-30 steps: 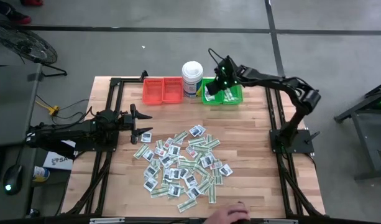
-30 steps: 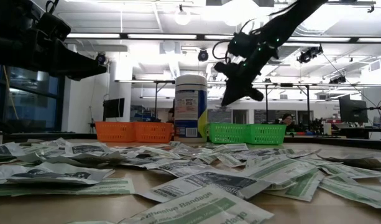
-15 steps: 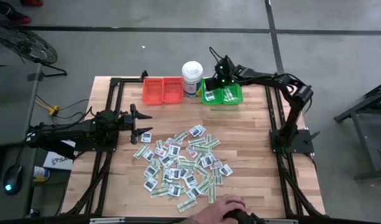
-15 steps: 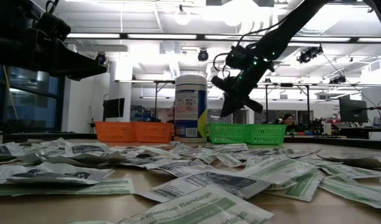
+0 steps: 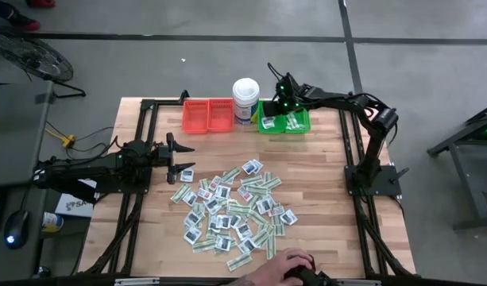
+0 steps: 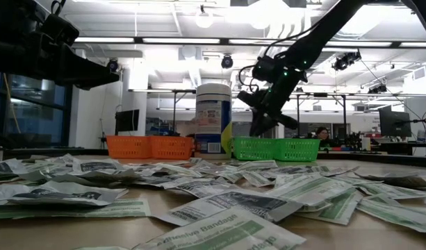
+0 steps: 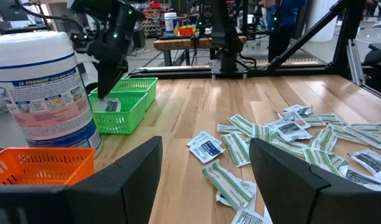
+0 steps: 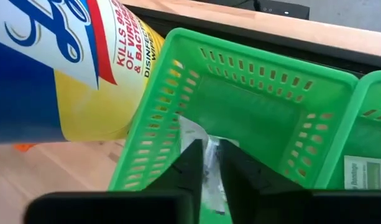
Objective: Pick & Place First Aid Supplies
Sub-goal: Put the black towelette pack into the left green bin, then put the green bandage pack into the right green bin
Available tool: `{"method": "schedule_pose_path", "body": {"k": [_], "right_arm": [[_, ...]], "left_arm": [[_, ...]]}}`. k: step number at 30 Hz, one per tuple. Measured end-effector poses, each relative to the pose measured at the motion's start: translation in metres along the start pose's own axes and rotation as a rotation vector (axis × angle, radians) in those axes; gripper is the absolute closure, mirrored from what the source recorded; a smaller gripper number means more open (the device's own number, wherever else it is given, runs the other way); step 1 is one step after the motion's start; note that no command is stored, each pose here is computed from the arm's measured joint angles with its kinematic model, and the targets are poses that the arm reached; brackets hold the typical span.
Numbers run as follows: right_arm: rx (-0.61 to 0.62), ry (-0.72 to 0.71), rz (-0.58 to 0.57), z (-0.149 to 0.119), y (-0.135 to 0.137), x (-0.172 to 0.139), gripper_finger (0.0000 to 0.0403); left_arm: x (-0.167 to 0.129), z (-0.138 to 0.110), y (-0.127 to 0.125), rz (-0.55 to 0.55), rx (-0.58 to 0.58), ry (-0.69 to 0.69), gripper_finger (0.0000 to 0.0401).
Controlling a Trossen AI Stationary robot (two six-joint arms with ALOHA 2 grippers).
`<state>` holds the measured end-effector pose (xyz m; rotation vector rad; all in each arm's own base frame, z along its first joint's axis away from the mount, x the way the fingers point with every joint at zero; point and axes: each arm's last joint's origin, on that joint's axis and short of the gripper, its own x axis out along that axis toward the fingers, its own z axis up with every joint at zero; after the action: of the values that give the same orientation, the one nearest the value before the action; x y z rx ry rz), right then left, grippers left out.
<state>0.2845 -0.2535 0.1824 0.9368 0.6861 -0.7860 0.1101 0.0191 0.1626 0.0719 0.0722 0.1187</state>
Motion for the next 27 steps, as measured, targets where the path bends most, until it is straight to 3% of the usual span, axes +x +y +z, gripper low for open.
{"method": "schedule_pose_path", "body": {"k": [7, 15, 19, 27], "right_arm": [[-0.009, 0.014, 0.021, -0.002, 0.003, 0.0, 0.0281], [-0.136, -0.015, 0.041, -0.003, 0.016, -0.024, 0.0265], [-0.303, 0.009, 0.09, -0.012, 0.028, -0.038, 0.0265], [-0.758, 0.17, 0.211, -0.049, 0.056, -0.062, 0.0265]], "left_arm": [[0.0, 0.0, 0.0, 0.0, 0.0, 0.0, 0.0163], [0.0, 0.0, 0.0, 0.0, 0.0, 0.0, 0.0163], [0.0, 0.0, 0.0, 0.0, 0.0, 0.0, 0.0163], [0.0, 0.0, 0.0, 0.0, 0.0, 0.0, 0.0163]]}}
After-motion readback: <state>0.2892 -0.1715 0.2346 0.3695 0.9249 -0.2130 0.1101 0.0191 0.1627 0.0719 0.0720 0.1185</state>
